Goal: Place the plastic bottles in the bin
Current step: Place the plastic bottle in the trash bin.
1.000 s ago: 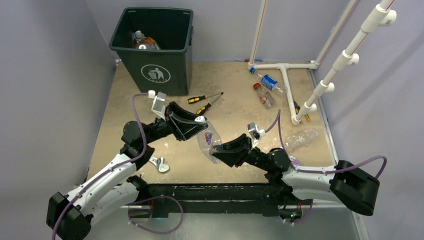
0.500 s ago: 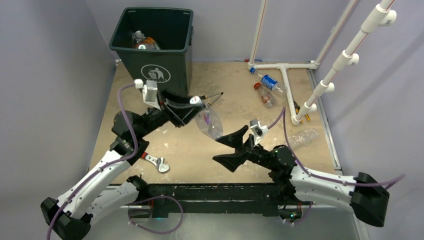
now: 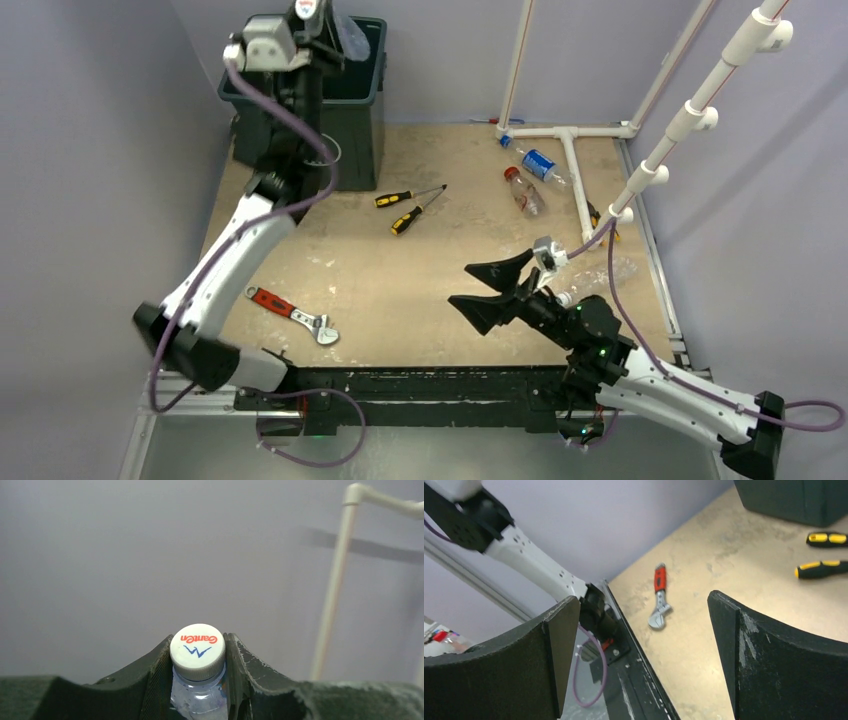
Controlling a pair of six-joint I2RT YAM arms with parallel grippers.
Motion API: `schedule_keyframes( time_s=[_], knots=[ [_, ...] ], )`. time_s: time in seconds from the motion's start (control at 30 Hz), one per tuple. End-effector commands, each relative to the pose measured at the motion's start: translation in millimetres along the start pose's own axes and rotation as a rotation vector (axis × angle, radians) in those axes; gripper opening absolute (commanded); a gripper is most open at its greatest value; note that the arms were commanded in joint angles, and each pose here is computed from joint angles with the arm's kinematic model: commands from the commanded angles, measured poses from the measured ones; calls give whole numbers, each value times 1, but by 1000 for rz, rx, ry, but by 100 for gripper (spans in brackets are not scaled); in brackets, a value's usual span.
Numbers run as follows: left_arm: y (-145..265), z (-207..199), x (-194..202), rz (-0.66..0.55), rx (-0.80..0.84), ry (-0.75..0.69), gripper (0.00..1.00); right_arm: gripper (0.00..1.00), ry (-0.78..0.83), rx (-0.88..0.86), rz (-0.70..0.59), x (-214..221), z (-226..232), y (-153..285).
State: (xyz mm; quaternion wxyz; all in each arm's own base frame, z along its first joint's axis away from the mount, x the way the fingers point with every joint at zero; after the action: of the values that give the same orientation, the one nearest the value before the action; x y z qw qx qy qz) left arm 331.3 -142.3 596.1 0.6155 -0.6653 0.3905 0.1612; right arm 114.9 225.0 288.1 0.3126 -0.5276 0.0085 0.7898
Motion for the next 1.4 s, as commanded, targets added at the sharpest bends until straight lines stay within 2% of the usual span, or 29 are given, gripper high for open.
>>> schedule_keyframes(
  time_s=[0.0, 0.17, 0.4, 0.43, 0.53, 0.57, 0.6, 0.77, 0.9, 1.03, 1.17, 1.27, 1.37],
  knots=[
    [-52, 66, 48, 14, -214, -154, 0, 99, 20, 88, 108, 28, -20, -3],
    [-72, 109, 125, 110, -297, -205, 0, 99, 37, 125, 202, 51, -31, -7],
    [-67, 142, 197, 183, -317, -41, 0, 99, 44, 154, 210, 65, -42, 1],
    [-66, 141, 203, 196, -300, -13, 4, 99, 45, 157, 208, 65, -43, 1],
    [-66, 134, 211, 220, -269, 52, 73, 99, 52, 182, 207, 64, -46, 2],
    [-66, 134, 208, 218, -276, 70, 87, 99, 55, 196, 205, 63, -48, 2],
    [-66, 134, 202, 208, -286, 80, 92, 99, 56, 211, 202, 61, -49, 2],
    [-60, 134, 136, 153, -369, 107, 97, 99, -19, 306, 183, 55, -56, 4],
    [-26, 131, 85, 182, -422, 154, 99, 99, 37, 345, 145, 32, -56, -10],
    [35, 117, 55, 265, -401, 278, 99, 99, 157, 616, 127, 5, -86, -30],
    [115, 114, 59, 391, -449, 396, 99, 99, 288, 926, 178, -6, -130, -50],
    [183, 118, 86, 536, -503, 439, 99, 99, 285, 1024, 215, -3, -177, -67],
    [232, 113, 107, 633, -485, 495, 99, 99, 278, 1129, 229, -3, -225, -75]
  ],
)
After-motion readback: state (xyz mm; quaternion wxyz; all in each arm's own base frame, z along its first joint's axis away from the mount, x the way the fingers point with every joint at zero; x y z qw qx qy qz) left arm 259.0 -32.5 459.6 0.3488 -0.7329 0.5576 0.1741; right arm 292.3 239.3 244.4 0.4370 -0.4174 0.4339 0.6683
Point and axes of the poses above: each gripper's point midway between its finger pads, its own y axis back along the fingers, its own z axis along the line the jaws close on, x = y × z, the point moved 3 cm from there along y, back along the fingers, and after that the axes turned 2 degrees about y, right-handed, at the moved point
